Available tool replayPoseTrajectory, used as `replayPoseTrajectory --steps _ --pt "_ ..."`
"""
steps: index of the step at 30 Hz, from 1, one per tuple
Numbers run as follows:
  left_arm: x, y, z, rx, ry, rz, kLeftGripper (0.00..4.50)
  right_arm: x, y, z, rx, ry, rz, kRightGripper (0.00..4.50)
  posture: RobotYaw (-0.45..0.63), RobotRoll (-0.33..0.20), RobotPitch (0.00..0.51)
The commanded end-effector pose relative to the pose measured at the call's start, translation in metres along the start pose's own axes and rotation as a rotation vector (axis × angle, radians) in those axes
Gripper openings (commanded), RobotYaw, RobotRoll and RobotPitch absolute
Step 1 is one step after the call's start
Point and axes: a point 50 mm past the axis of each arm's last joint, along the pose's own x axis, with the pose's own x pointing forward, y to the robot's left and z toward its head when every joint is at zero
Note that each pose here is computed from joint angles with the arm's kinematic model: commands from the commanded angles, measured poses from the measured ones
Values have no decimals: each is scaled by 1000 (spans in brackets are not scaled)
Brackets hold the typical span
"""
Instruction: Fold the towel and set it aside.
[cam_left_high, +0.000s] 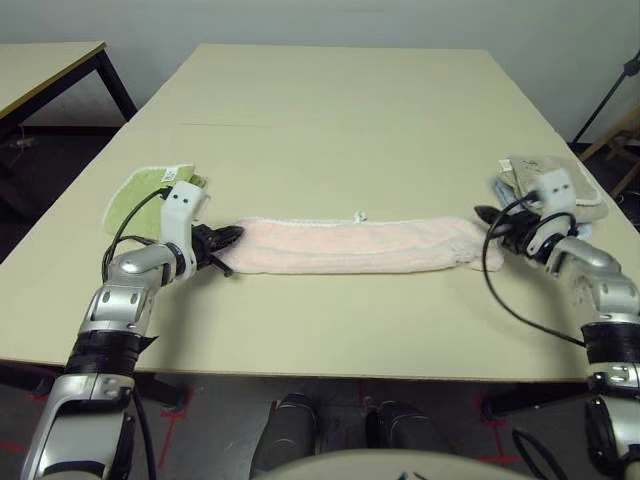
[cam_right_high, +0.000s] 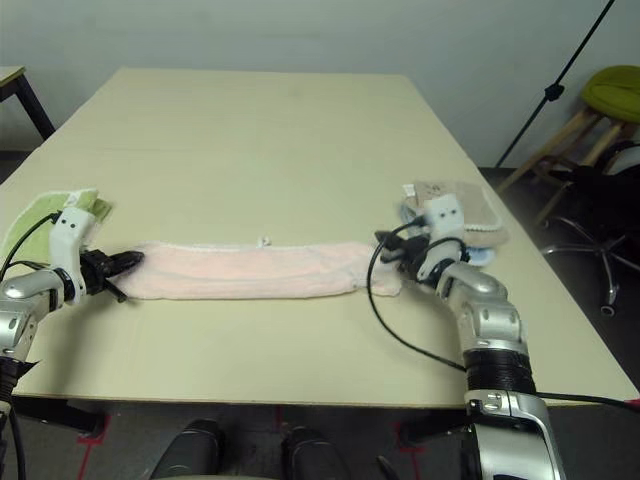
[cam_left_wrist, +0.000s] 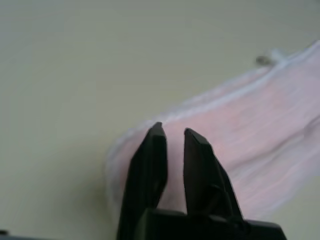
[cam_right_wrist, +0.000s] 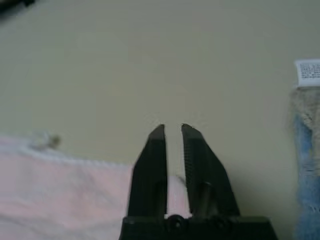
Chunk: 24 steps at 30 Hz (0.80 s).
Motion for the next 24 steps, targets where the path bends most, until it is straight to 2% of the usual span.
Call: replayPoseTrajectory --steps 1,5,8,9,11,15,19,24 --pt "-7 2 25 40 -127 -62 1972 -14 10 10 171 18 -13 1706 114 0 86" --pt "-15 2 41 44 -185 -173 3393 -31 15 7 317 181 -95 3186 113 0 94" --pt "-25 2 59 -19 -273 -332 4440 -52 15 9 505 281 -10 4287 105 0 97" --pt "-27 3 62 -17 -277 -370 4498 -59 14 7 530 308 -2 4442 105 0 97" --pt "-30 4 63 -12 -261 -422 4498 -68 13 1 549 342 -9 4442 101 0 97" --pt "-33 2 63 -6 -204 -538 4498 -87 18 -27 606 424 -23 4442 85 0 97" --pt "-33 -2 63 -26 -193 -610 4498 -79 35 -47 667 427 -33 4442 78 0 92" --pt "-34 -6 61 -43 -178 -674 4498 -55 45 -63 756 386 -175 4442 84 0 82"
